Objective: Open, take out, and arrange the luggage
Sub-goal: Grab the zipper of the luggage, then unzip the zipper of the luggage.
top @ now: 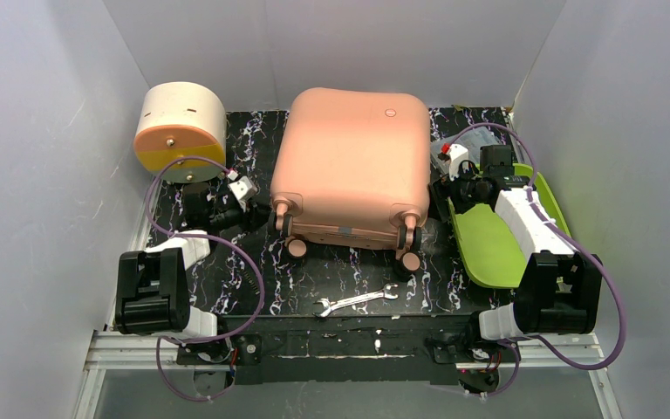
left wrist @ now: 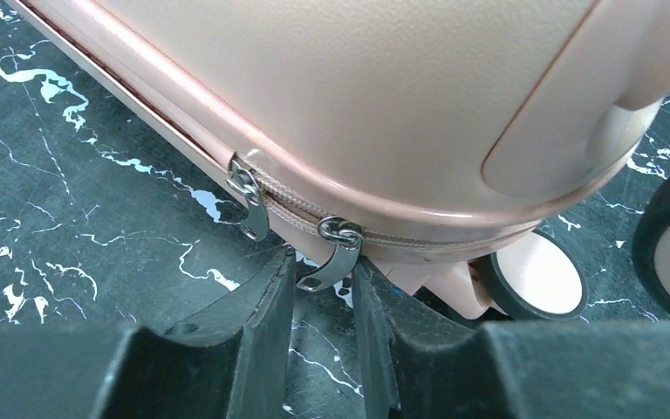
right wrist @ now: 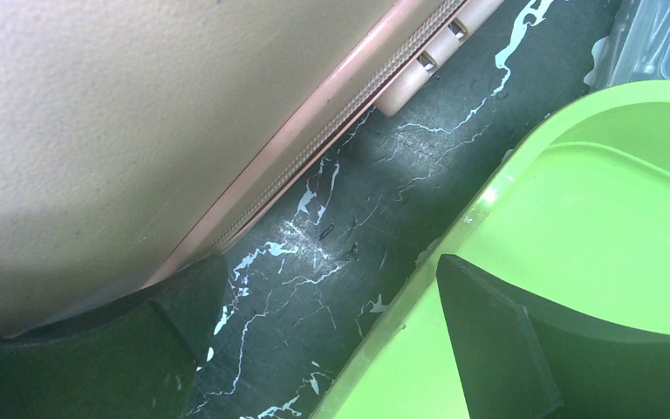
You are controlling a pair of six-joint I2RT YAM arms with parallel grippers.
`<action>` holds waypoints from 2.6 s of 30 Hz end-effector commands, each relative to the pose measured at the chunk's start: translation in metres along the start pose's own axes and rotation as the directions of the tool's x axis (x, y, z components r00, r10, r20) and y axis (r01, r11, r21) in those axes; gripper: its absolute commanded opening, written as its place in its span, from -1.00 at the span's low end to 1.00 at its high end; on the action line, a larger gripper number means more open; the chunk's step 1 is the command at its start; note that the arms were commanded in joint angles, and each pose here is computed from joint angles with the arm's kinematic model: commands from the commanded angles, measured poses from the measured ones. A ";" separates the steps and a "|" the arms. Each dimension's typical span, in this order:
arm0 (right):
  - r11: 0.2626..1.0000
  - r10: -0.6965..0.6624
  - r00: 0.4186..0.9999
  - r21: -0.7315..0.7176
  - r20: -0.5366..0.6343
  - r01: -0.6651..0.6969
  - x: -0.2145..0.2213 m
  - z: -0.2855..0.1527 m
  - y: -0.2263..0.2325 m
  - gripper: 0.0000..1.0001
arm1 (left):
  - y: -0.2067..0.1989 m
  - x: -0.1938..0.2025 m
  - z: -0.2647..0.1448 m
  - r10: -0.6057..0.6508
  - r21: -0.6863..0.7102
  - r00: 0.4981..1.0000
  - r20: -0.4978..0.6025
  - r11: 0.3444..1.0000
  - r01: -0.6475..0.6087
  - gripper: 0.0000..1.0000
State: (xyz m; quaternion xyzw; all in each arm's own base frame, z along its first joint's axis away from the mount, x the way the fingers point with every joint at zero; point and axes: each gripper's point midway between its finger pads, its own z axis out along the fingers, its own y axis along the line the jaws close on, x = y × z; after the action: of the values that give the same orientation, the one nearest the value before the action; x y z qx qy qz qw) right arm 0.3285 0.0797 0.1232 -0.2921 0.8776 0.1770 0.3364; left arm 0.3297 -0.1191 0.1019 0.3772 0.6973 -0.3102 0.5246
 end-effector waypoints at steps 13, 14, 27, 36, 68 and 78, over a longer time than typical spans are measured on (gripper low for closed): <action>0.995 -0.029 0.999 -0.093 0.031 0.032 -0.007 0.006 0.021 1.00 | -0.013 -0.026 0.001 0.085 0.060 0.994 0.064 0.994 -0.089 -1.00; 0.995 -0.029 0.999 -0.093 0.030 0.031 -0.007 0.006 0.021 1.00 | -0.013 -0.026 0.000 0.082 0.053 0.995 0.062 0.995 -0.085 -1.00; 0.992 0.000 0.999 -0.124 0.040 0.005 -0.012 0.008 0.026 1.00 | -0.050 -0.014 -0.020 0.252 0.011 0.966 0.053 0.967 -0.253 -1.00; 0.984 0.049 0.997 -0.175 0.067 -0.037 -0.024 0.011 0.036 1.00 | -0.088 0.004 -0.010 0.403 0.108 0.914 0.040 0.908 -0.405 -1.00; 0.936 -0.133 0.990 -0.333 -0.052 0.109 0.003 -0.011 0.097 1.00 | -0.114 0.040 -0.024 0.460 0.130 0.887 -0.049 0.883 -0.451 -1.00; 0.886 -0.315 0.949 -0.360 0.001 0.294 0.032 -0.038 0.126 1.00 | -0.192 0.061 -0.056 0.546 0.494 0.834 0.077 0.706 -0.508 -1.00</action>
State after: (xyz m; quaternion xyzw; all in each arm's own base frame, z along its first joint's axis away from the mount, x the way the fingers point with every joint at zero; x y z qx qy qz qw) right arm 0.2320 0.1311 0.1378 -0.4596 0.8094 0.2337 0.2811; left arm 0.2504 -0.1256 0.1098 0.6524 0.5282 -0.0675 0.5393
